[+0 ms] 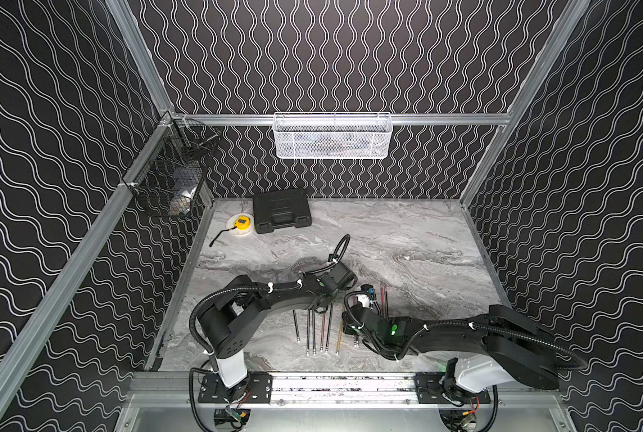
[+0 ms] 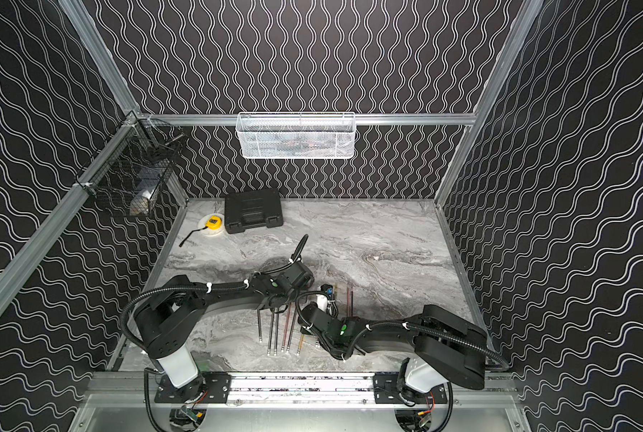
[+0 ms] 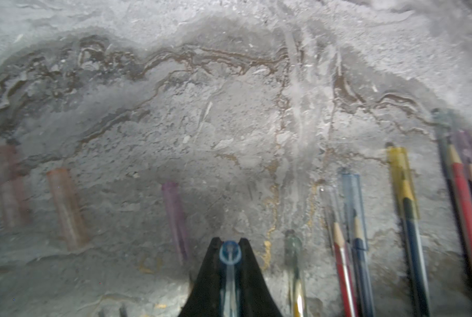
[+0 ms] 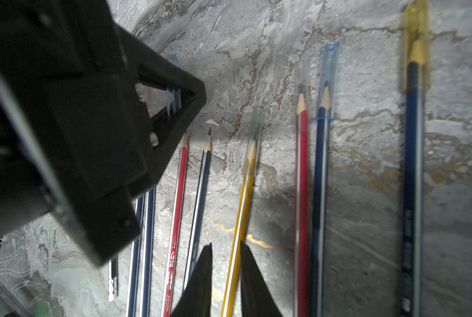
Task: Remove the protective cover of the pencils
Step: Place the protective sleeve at the center of the board.
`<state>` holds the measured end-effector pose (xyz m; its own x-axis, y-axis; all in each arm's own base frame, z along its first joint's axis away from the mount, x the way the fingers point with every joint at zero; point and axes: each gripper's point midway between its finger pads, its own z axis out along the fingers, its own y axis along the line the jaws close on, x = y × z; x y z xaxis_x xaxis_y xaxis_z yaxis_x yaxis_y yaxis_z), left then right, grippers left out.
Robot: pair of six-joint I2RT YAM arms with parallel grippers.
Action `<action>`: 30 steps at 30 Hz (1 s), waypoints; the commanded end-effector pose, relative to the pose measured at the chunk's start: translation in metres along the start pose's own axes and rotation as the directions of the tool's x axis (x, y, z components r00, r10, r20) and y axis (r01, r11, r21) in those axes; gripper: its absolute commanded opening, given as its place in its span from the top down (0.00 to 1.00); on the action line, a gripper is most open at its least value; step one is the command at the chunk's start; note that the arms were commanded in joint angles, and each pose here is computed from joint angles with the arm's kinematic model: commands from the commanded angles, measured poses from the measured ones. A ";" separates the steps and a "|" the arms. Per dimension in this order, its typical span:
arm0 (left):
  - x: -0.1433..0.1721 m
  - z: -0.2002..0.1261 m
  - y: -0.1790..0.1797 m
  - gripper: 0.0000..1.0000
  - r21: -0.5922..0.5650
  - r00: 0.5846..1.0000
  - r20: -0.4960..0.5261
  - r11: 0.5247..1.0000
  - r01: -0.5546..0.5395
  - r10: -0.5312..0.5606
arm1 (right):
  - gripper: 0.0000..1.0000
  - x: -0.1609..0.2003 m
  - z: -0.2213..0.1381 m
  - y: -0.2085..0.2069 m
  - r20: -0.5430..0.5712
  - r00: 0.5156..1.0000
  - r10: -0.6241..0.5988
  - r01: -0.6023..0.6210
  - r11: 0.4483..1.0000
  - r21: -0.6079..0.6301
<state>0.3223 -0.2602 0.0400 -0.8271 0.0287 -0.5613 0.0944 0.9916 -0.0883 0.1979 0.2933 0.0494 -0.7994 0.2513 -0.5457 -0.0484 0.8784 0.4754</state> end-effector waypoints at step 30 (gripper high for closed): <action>0.004 0.022 0.007 0.75 -0.112 0.998 -0.051 0.993 -0.035 0.029 | 0.79 0.002 0.005 -0.013 0.009 1.000 0.012 -0.013 0.998 0.055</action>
<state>0.3335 -0.2622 0.0194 -0.8455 0.0628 -0.5303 0.0758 0.9971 -0.0027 0.1968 0.2903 0.0406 -0.8042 0.2535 -0.5376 -0.0315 0.8850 0.4644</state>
